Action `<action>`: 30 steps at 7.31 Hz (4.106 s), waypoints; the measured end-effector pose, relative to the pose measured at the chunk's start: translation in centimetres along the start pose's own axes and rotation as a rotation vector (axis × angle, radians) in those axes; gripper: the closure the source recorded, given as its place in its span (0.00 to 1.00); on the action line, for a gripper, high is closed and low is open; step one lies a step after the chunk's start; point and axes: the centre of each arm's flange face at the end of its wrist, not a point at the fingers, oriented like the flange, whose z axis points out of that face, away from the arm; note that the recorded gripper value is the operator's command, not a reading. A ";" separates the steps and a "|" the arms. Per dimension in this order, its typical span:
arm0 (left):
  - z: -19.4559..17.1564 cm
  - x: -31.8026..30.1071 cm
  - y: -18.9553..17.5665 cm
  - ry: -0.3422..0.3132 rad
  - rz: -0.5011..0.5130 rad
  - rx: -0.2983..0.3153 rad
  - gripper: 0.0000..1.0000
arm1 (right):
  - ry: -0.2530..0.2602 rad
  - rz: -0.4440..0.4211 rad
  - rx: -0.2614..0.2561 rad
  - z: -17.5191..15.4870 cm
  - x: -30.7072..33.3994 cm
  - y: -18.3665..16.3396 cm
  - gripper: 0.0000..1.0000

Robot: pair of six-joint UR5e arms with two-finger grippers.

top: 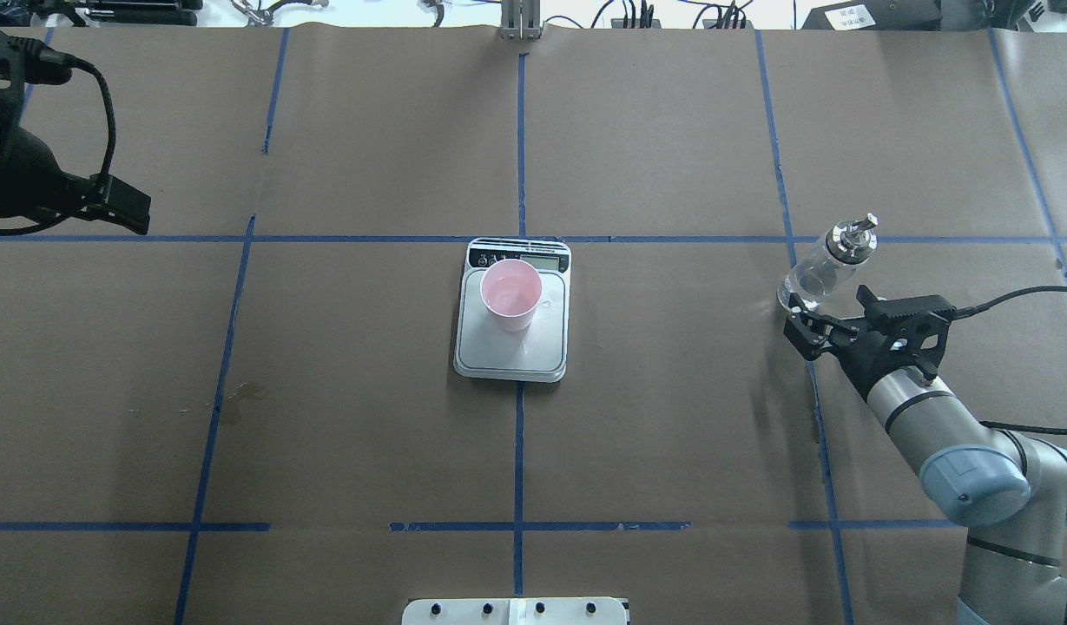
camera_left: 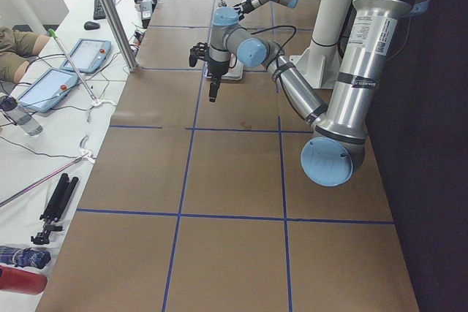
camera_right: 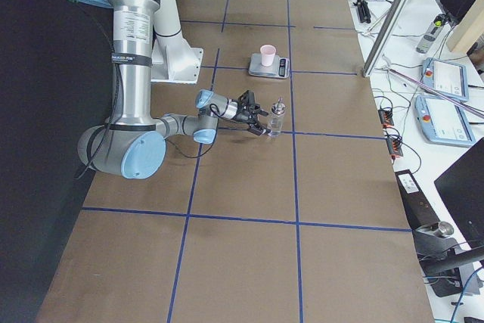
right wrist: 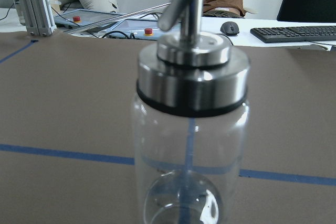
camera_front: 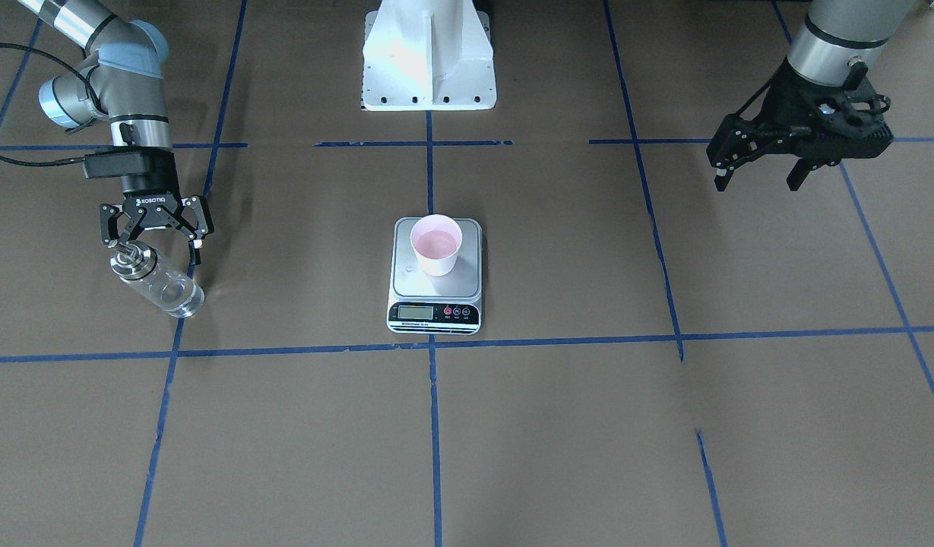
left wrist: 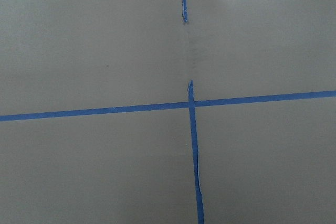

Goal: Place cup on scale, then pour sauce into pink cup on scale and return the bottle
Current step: 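Close the right gripper around the glass sauce bottle while the left arm retracts, then lift the sauce bottle with the right gripper and carry it toward the cup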

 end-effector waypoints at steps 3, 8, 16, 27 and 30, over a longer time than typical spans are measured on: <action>-0.1 0.2 0.0 0.003 -0.002 0.001 0.00 | 0.004 -0.021 0.020 0.1 -0.4 -0.3 0.00; -0.2 0.5 -0.2 0.006 -0.010 0.002 0.00 | 0.024 -0.044 0.042 1.0 -0.2 -1.3 0.00; -0.4 0.6 -0.2 0.009 -0.011 0.007 0.00 | 0.001 -0.028 0.031 2.4 -0.5 -3.4 1.00; -2.1 -3.1 -1.2 -0.022 0.169 0.038 0.00 | -0.009 -0.469 0.054 -2.9 -2.8 -17.6 1.00; -3.1 -16.6 -3.4 -0.107 0.422 0.022 0.00 | 0.096 -0.697 0.102 -2.3 -5.9 -19.0 1.00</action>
